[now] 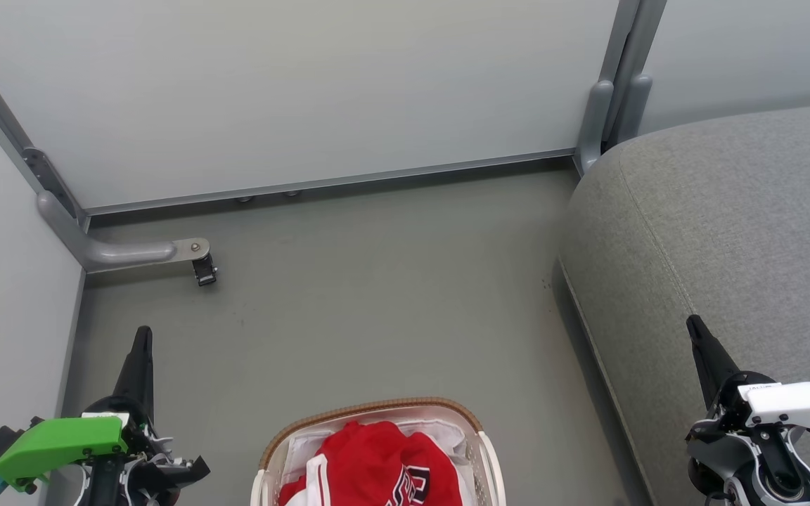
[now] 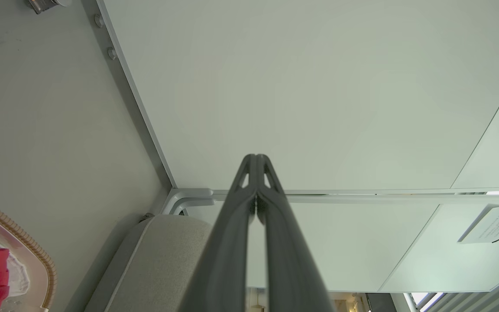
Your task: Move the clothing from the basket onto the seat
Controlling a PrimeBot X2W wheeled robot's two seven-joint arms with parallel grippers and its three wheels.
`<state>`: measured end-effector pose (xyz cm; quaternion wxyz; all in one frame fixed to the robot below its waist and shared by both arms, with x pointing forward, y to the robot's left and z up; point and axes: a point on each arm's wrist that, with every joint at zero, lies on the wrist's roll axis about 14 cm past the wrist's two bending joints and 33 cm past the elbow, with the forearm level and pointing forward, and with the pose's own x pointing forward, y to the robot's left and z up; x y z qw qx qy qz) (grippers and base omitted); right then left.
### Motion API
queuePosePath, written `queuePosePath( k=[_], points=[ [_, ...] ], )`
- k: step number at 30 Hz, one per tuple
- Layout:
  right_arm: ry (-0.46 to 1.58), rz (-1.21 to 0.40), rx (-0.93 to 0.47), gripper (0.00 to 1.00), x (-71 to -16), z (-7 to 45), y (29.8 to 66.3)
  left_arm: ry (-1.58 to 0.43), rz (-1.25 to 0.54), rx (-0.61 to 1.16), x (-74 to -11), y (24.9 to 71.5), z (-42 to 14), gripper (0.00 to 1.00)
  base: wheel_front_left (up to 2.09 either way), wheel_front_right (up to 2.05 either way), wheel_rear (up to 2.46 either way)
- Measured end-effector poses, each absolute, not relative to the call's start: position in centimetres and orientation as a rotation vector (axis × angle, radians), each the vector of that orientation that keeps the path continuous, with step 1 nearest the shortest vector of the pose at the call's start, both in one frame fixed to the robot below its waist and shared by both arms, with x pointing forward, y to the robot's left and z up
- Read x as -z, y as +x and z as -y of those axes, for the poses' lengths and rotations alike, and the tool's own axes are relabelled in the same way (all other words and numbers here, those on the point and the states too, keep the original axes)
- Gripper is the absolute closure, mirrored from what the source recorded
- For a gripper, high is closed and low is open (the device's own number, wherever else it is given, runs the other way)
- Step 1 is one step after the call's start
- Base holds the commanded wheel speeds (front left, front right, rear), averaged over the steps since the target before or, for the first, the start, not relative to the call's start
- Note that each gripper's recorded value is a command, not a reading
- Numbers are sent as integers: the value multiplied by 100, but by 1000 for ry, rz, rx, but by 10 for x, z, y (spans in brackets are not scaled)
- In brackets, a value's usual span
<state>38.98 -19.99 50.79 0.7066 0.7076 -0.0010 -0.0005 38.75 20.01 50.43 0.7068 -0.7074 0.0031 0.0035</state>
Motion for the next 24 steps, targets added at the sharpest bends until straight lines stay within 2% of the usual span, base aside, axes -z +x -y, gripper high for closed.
queuePosePath(
  k=[24],
  points=[
    [1572, 2, 1, 100, -508, 200, 390, -1571, -7, -8, -504, 388, -200, 100, 0, 0, 0]
  ],
)
